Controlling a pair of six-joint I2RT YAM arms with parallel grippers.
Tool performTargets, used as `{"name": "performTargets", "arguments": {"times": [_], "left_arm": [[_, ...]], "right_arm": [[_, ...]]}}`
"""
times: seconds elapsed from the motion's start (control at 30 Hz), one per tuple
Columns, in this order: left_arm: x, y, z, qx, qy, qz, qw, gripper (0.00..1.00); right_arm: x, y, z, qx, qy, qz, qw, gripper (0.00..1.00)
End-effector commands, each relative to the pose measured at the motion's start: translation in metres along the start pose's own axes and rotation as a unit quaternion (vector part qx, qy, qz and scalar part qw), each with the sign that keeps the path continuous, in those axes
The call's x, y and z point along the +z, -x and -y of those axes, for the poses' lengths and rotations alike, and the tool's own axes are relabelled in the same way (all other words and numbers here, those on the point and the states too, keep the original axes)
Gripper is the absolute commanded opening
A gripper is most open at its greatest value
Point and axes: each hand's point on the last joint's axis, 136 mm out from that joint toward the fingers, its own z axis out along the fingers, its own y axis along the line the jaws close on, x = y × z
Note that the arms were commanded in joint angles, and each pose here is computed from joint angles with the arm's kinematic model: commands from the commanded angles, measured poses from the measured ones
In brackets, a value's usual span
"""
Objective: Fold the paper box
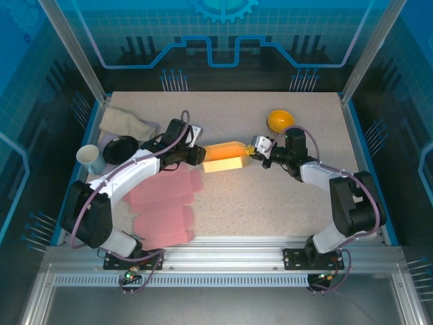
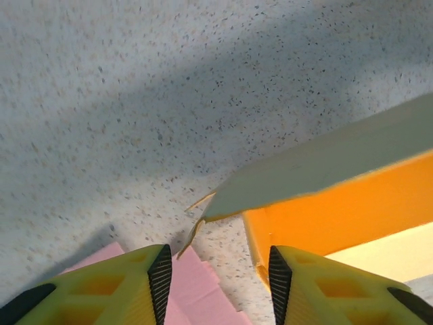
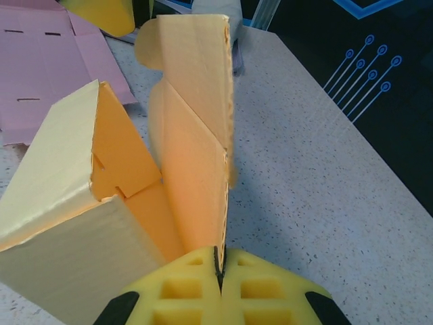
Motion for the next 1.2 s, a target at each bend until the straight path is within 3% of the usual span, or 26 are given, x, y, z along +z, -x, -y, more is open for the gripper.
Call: {"name": "performTargets", "arguments": {"times": [0.0,0.4,0.63,0.83,0.93,1.03,1.1,1.17], "left_arm": [[-0.014,0.01,-0.007,0.105,0.027,0.032,0.994,0.46],[-0.027,0.019,0.031,0.159,-0.086,0.041,0.983,0.47],[-0.022,0.009,0.027,0.139,-0.089,0.033,0.986,0.46],[-0.044,0.015,0.043,0.114,-0.14,0.069,0.981,0.46],[-0.067,0.035,0.047,0.053,-0.177,0.117,0.976,0.49],[-0.078,0.056,0.02,-0.082,-0.136,0.149,0.976,0.68],[-0.076,0.057,-0.006,-0.188,-0.087,0.133,0.969,0.75],[-0.072,0.053,-0.016,-0.244,-0.062,0.103,0.962,0.76]], "right_arm": [[-0.015,0.02,0.011,0.016,0.009,0.026,0.999,0.0],[-0.035,0.061,0.018,0.016,0.028,0.066,0.997,0.0],[-0.043,0.07,0.022,0.026,0.028,0.085,0.996,0.0],[-0.044,0.068,0.021,0.009,0.022,0.069,0.997,0.0],[-0.04,0.064,0.027,-0.021,-0.018,0.047,0.999,0.0],[-0.037,0.064,0.035,-0.036,-0.059,0.058,0.996,0.0],[-0.033,0.064,0.036,-0.03,-0.075,0.073,0.994,0.0],[-0.029,0.066,0.034,-0.018,-0.076,0.089,0.993,0.0]]}}
